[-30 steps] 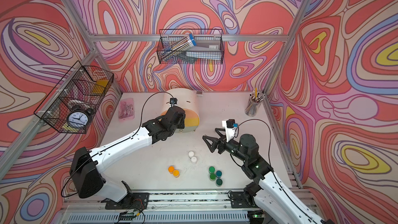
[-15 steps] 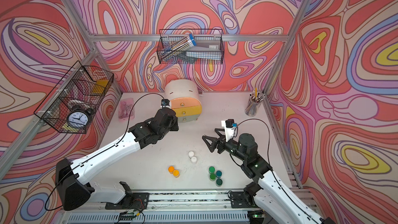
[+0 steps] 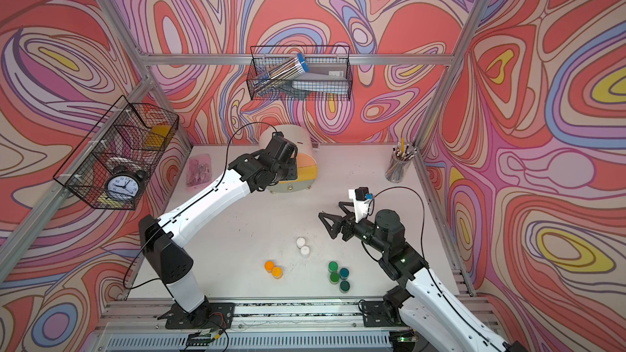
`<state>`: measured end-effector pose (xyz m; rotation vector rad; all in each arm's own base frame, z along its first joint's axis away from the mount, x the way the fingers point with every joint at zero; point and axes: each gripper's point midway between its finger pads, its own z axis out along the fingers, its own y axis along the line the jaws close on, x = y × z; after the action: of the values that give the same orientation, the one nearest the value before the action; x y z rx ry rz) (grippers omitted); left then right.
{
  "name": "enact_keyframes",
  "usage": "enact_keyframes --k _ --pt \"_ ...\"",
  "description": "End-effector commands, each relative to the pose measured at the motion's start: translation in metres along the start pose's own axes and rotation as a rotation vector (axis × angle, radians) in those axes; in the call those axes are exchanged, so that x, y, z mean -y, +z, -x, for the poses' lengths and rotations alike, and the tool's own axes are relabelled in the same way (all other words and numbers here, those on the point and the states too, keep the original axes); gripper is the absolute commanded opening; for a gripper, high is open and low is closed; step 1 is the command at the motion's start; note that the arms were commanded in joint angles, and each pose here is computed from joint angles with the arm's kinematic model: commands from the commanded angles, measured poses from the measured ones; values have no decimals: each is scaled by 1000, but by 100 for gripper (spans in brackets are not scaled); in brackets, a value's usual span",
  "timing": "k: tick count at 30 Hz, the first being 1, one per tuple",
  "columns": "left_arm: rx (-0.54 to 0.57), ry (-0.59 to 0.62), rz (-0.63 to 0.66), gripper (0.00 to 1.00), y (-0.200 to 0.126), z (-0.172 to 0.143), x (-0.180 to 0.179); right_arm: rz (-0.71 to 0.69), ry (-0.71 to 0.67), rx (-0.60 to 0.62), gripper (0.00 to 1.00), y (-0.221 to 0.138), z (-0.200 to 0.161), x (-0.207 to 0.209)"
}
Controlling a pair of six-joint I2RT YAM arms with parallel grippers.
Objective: Put the paint cans in the drawer according to color
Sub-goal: Open the drawer in the storage box.
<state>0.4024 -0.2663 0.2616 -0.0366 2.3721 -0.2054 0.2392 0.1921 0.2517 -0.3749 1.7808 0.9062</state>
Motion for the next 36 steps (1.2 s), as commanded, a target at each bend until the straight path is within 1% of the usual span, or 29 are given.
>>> enact_keyframes --k 1,6,11,18,24,29,31,34,36 --pt "-82 10 116 54 3 -14 -20 -10 -4 9 98 -2 3 0" --pt "-34 -34 197 54 4 -1 -29 -8 -5 16 98 -4 5 -2" --pt "-33 -61 168 52 14 8 -21 -7 -4 15 98 -4 4 -2" --pt "-71 -121 192 50 37 9 -25 -19 -5 22 98 -6 6 0" --pt "-80 -137 205 48 49 11 -28 -19 -6 25 98 -6 6 -1" --pt "-76 -151 215 41 55 13 -32 -18 -3 23 98 -7 6 -1" --pt "-75 -151 205 36 56 15 -31 -15 -3 25 98 -7 6 -1" --pt "-75 -150 199 25 58 15 -30 -13 -2 24 98 -7 6 -2" --pt "-74 -150 199 22 59 16 -30 -13 -2 25 98 -7 6 -2"
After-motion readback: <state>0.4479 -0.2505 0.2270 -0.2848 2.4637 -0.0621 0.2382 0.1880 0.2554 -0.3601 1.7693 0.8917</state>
